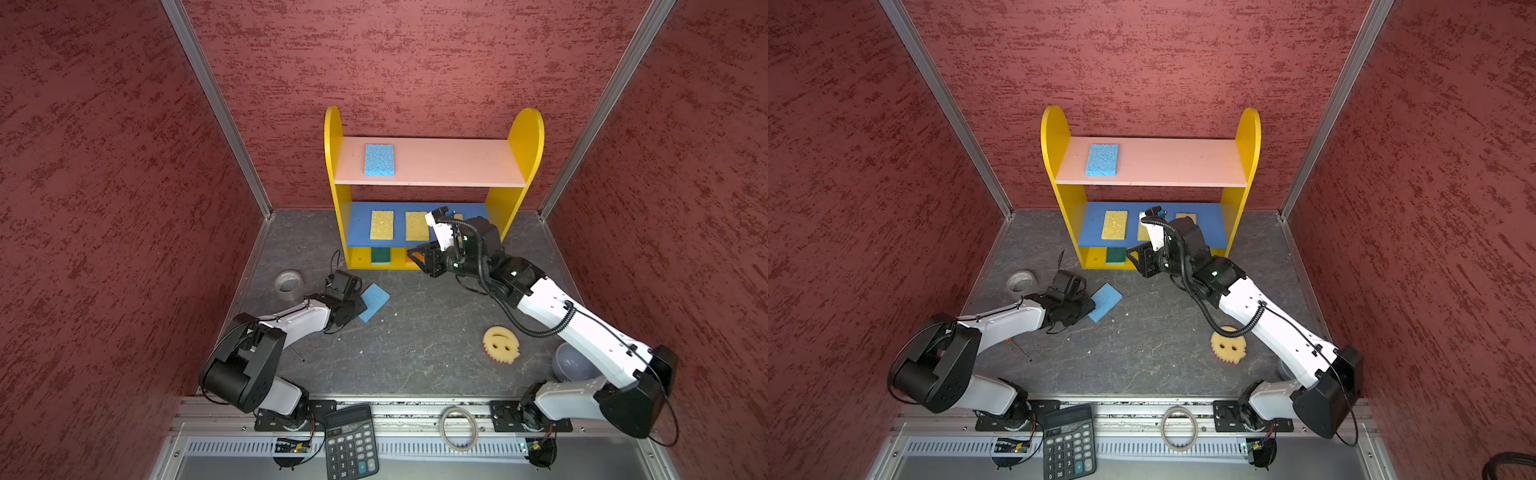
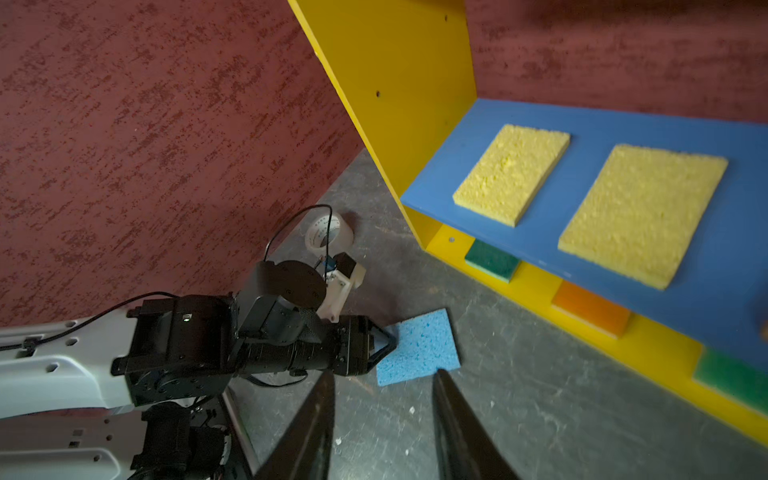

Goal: Place and organize the cleaning sponges onto the shelf
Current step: 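Withdraw the right gripper from the shelf while the left gripper descends to the blue sponge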

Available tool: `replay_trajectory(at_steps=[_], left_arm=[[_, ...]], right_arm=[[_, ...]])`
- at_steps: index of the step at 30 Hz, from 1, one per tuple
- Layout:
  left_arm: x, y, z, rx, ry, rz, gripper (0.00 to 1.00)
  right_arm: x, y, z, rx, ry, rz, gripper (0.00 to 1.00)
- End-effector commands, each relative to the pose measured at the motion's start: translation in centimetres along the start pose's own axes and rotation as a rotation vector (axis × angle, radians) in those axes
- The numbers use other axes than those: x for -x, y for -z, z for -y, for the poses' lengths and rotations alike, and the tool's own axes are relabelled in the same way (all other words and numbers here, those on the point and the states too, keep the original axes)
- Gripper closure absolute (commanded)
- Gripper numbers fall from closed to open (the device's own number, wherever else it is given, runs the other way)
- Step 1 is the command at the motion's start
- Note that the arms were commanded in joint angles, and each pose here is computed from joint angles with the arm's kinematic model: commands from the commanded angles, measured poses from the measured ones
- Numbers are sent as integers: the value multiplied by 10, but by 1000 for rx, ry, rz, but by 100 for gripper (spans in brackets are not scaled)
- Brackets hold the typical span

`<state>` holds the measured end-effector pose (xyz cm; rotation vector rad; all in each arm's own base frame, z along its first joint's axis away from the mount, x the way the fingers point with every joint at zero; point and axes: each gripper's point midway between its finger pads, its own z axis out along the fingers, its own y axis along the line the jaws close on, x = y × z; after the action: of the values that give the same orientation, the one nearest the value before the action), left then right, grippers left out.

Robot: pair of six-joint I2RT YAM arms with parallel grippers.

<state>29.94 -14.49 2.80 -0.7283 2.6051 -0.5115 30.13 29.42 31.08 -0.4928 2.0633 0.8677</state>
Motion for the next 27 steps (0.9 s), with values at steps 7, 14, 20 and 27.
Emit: replay_trajectory(at_steps=[7,14,20,27], left_arm=[[-34,3,57,-100,-50,-88,52],[-43,13,79,-153,-75,-105,50],[-6,42,48,-91,-46,38,43],[22,25,14,-52,47,31,53]], right_arm=[[-111,-30,61,-175,-194,-193,41],[-147,-78,86,-236,-322,-264,41],[-163,-121,75,-212,-356,-308,37],[-185,-161,60,-171,-389,-356,42]])
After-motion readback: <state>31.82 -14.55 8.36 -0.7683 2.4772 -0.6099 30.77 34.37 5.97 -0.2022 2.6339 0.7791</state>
